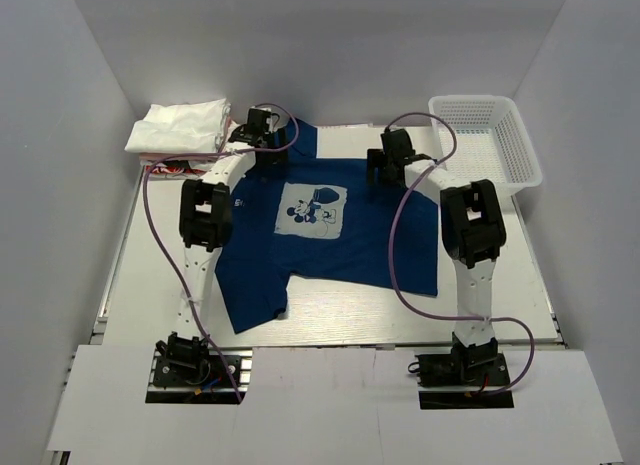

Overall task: Fold and stack the t-shirts
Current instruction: Flatten out the tshirt, then grap the side of the flattened tshirt closest away from the robot with both arms

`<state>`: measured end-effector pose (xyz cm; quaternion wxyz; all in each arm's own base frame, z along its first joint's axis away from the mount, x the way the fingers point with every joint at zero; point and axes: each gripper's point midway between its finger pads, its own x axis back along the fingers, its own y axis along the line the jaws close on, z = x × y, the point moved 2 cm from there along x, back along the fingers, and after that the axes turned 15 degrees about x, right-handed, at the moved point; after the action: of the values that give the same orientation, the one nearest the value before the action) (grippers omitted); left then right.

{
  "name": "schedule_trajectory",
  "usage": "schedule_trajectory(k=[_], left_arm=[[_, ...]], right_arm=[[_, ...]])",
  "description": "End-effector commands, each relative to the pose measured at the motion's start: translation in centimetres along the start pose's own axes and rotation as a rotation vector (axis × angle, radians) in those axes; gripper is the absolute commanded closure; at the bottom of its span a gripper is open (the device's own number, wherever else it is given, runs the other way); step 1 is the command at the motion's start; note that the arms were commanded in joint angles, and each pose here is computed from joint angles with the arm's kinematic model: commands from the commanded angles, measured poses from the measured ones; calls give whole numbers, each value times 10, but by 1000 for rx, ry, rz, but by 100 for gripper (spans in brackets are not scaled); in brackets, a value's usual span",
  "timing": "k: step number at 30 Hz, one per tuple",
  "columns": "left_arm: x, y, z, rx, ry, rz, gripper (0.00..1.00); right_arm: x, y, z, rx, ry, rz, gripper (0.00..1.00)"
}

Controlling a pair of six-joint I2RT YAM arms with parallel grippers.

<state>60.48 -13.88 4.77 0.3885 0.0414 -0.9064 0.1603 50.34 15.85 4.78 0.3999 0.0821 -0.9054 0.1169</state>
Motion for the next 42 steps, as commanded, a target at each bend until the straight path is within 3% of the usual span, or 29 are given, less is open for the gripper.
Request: schedule_trajectory(k=[1,5,8,11,12,14,15,16,19,20,22,26,32,35,40,42], left_arm=[[65,-27,-49,-49,-91,102,0],[126,-35,-72,-22,-147,112,0],[153,-34,-47,13,-91,149,0],[195,-22,-11,101,-50,202,0],[205,-18,2,169,-23,201,0],[227,6,46,265,45,159,0],[224,24,91,358,141,107,0],[243,21,100,398,157,166,0],[263,41,169,451,356,120,0],[276,46,177,452,372,120,0],[292,72,219,488,465,0,0],[322,105,265,532,517,-102,0],[347,141,299,582,563,-302,0],[347,144,309,624,580,-324,0],[334,154,319,676,564,-418,9],[324,154,320,685,539,-411,16]], right_arm=[[20,-9,-40,68,-93,11,10],[75,0,-57,54,-184,-75,10],[109,0,-49,24,-213,-98,10],[140,-3,-10,-48,-197,-102,10],[137,-1,15,-63,-151,-109,10],[155,1,26,-130,-189,-134,10],[153,2,49,-138,-143,-136,10],[153,4,60,-150,-139,-139,10],[166,8,71,-214,-165,-168,10],[168,8,73,-217,-164,-177,10],[172,11,75,-209,-154,-199,10],[171,8,79,-210,-138,-180,10],[171,4,91,-235,-117,-151,10],[172,1,97,-249,-114,-137,10],[176,-7,100,-267,-112,-103,10],[178,-7,103,-275,-109,-97,10]])
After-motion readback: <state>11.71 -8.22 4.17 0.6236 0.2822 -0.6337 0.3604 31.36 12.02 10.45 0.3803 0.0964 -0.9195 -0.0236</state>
